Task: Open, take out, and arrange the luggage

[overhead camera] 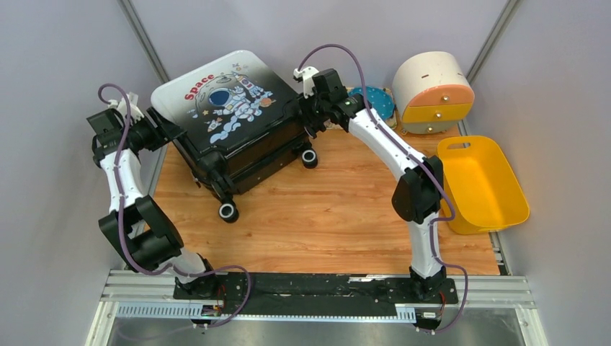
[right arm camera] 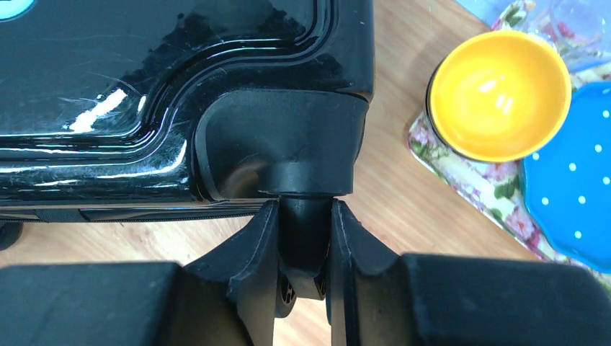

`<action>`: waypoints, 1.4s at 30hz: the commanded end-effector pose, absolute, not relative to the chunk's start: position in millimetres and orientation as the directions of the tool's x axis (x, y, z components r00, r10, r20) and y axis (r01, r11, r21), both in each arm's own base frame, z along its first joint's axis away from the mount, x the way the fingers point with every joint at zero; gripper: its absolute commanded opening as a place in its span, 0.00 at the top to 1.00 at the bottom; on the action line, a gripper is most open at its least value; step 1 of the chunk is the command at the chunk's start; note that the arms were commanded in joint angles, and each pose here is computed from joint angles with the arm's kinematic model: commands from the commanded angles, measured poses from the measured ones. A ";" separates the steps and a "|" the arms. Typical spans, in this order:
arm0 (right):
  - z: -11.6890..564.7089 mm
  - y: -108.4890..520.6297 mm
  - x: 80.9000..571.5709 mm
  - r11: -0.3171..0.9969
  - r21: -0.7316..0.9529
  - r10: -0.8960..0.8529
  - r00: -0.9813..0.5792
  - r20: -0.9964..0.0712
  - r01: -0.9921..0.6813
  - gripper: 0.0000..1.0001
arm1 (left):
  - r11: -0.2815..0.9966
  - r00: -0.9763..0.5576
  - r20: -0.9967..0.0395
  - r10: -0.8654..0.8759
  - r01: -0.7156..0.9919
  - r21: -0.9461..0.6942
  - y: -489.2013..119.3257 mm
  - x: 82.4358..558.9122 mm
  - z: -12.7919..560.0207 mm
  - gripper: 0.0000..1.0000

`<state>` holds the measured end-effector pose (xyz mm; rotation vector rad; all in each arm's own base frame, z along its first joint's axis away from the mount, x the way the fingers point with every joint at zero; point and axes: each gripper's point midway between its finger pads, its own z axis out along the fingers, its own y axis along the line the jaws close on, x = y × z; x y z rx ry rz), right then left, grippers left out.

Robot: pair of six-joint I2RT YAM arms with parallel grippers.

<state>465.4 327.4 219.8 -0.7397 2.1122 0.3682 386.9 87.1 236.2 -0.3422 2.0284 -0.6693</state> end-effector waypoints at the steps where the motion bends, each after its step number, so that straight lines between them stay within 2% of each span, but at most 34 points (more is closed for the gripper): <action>1: 207.9 385.4 480.5 0.716 0.115 -0.273 -0.429 -0.861 -0.688 1.00 | 0.825 -0.545 -0.753 -0.370 0.181 -0.536 74.1 400.6 247.5 0.33; 4: 205.3 389.7 480.9 0.706 0.121 -0.275 -0.427 -0.861 -0.698 1.00 | 0.829 -0.567 -0.766 -0.301 0.242 -0.505 58.3 374.5 250.0 0.29; 6: 202.5 386.8 484.0 0.722 0.110 -0.277 -0.430 -0.859 -0.683 1.00 | 0.842 -0.525 -0.812 -0.255 0.293 -0.453 49.8 350.4 260.8 0.24; 8: 200.6 380.8 487.4 0.743 0.097 -0.277 -0.436 -0.856 -0.662 1.00 | 0.764 -0.504 -0.764 -0.403 0.274 -0.584 56.1 325.8 258.0 0.21; 10: 197.5 376.0 488.9 0.762 0.115 -0.257 -0.460 -0.850 -0.637 1.00 | 0.682 -0.485 -0.734 -0.475 0.324 -0.655 56.4 301.7 265.4 0.20; 16: 198.3 370.4 488.0 0.760 0.122 -0.257 -0.467 -0.846 -0.638 1.00 | 0.775 -0.572 -0.777 -0.264 0.354 -0.524 34.3 253.9 223.1 0.21; 19: 201.0 373.8 483.5 0.742 0.139 -0.257 -0.470 -0.844 -0.656 1.00 | 0.811 -0.560 -0.816 -0.144 0.406 -0.422 30.5 241.1 199.6 0.22; 25: 198.6 369.0 472.5 0.729 0.145 -0.282 -0.486 -0.827 -0.669 1.00 | 0.779 -0.469 -0.883 0.012 0.558 -0.286 24.1 236.0 171.9 0.21; 30: 199.0 365.8 454.9 0.696 0.179 -0.300 -0.507 -0.808 -0.696 1.00 | 0.723 -0.452 -0.892 -0.010 0.613 -0.318 16.0 245.8 172.1 0.25; 34: 198.1 374.3 446.7 0.658 0.224 -0.297 -0.521 -0.800 -0.719 1.00 | 0.766 -0.473 -0.873 -0.120 0.515 -0.385 26.0 272.8 160.2 0.29; 36: 195.3 377.0 449.5 0.656 0.228 -0.294 -0.522 -0.800 -0.719 1.00 | 0.799 -0.434 -0.893 -0.116 0.493 -0.344 29.2 283.3 161.3 0.30; 42: 191.8 386.7 476.9 0.675 0.206 -0.265 -0.493 -0.829 -0.709 1.00 | 0.826 -0.437 -0.881 -0.181 0.419 -0.378 26.1 318.6 162.3 0.32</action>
